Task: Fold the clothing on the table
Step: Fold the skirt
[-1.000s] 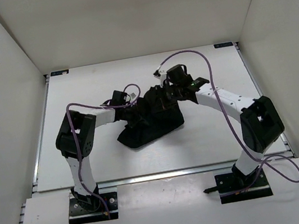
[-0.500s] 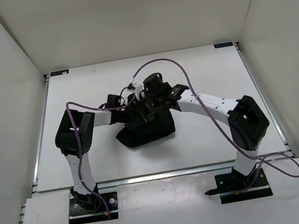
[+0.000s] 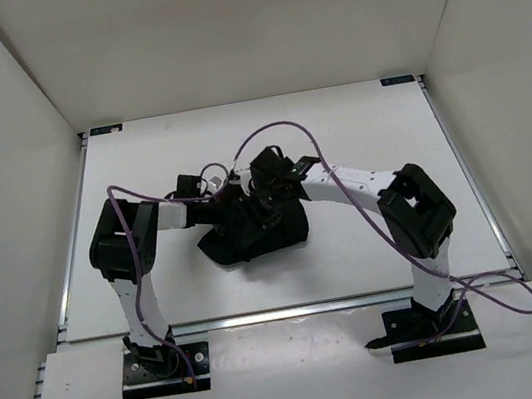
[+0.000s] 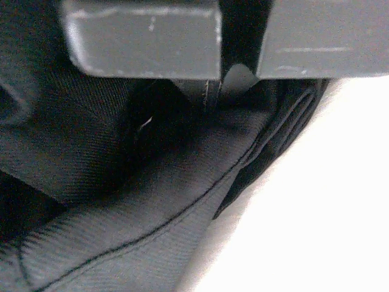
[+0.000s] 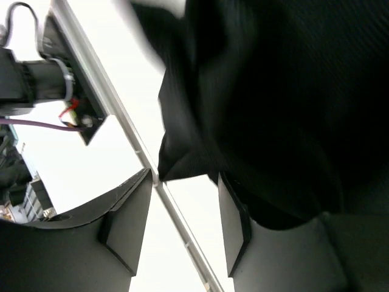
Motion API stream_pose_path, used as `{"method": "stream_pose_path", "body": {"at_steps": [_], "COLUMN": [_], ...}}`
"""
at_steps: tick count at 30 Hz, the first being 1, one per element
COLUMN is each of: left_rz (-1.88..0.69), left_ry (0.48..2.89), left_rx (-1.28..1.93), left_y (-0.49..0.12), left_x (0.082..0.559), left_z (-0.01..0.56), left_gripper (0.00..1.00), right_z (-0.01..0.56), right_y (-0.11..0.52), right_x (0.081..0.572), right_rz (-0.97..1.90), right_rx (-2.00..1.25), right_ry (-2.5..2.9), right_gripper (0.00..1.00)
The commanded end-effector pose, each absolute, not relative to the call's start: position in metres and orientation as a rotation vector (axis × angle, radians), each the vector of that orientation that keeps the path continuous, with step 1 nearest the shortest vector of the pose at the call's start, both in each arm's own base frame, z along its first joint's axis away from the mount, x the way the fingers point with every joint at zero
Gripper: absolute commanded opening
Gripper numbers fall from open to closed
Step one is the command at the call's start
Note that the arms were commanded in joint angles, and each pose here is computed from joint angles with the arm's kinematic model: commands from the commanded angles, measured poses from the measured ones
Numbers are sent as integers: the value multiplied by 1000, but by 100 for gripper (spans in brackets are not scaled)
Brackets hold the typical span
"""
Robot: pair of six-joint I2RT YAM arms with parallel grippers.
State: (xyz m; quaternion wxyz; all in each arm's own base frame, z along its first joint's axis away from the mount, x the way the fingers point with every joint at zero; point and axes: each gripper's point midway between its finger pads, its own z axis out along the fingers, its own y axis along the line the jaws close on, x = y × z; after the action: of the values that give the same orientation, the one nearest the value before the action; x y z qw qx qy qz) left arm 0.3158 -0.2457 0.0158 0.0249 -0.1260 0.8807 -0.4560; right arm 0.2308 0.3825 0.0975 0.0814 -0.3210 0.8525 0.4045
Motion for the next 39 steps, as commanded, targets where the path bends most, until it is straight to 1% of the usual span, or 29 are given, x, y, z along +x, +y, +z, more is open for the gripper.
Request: {"method": "stream_pose_path", "body": {"at_steps": [1,2,3,5,7,8,9,10,11,12,13,16,19,20,21,24,26,28,30,33,38,39], "left_rz": [-1424,-1456,-1475,-1478,-1489,-1477,-1448,-1410,-1346,-1271,-1182,-1061,-976,-968,-945,-950,-1000,-1016,-1007,-922,-769,-773], "left_ry": [2585,2562,2528,2450,2369,2347,2312,2333,2341,2313,2343,2259,2167,2166,2162,2137,2165,2230,2293,2404,2575,2582], "left_rx": [-381,-411,-410,-425,-444,-440,-435,-443,-447,-470,-526,-582,-574,-543,-514,-398,-324,-304,-270,-174,-199,-219], "left_y": [-240,-240,-242,-236,-229,-227,-221,-215,-208,-197,-183,-154,-136,-138,-140,-156,-179,-193,-205,-223,-212,-208], "left_x": [337,339,342,352,363,364,372,372,373,382,381,383,386,385,382,377,366,351,335,302,265,264], "left_z": [46,55,64,85,106,115,126,123,127,134,126,143,175,180,187,204,203,180,160,119,46,43], "left_gripper": [0,1,8,14,31,34,34,34,38,37,38,37,35,32,32,22,9,0,0,0,0,0], "right_z": [167,173,186,200,218,219,220,217,211,204,195,162,141,137,132,116,102,86,77,66,53,49], "right_y": [384,383,379,369,358,350,345,339,332,321,313,299,294,296,299,308,310,311,307,297,282,279], "right_x": [247,251,255,260,264,268,275,275,277,287,292,299,307,310,314,322,324,327,332,337,342,339], "right_rz": [1280,1281,1279,1267,1238,1210,1185,1171,1160,1138,1115,1021,977,977,993,1007,1009,1004,984,980,997,999], "right_rx": [-931,-925,-915,-891,-870,-845,-816,-808,-777,-722,-691,-660,-655,-651,-642,-655,-663,-647,-623,-563,-481,-474], "right_ry": [2324,2303,2272,2240,2183,2171,2158,2147,2163,2187,2208,2280,2310,2310,2312,2348,2384,2424,2446,2484,2511,2524], "right_gripper": [45,46,45,46,38,36,35,32,28,22,18,11,11,11,11,10,6,1,0,0,0,0]}}
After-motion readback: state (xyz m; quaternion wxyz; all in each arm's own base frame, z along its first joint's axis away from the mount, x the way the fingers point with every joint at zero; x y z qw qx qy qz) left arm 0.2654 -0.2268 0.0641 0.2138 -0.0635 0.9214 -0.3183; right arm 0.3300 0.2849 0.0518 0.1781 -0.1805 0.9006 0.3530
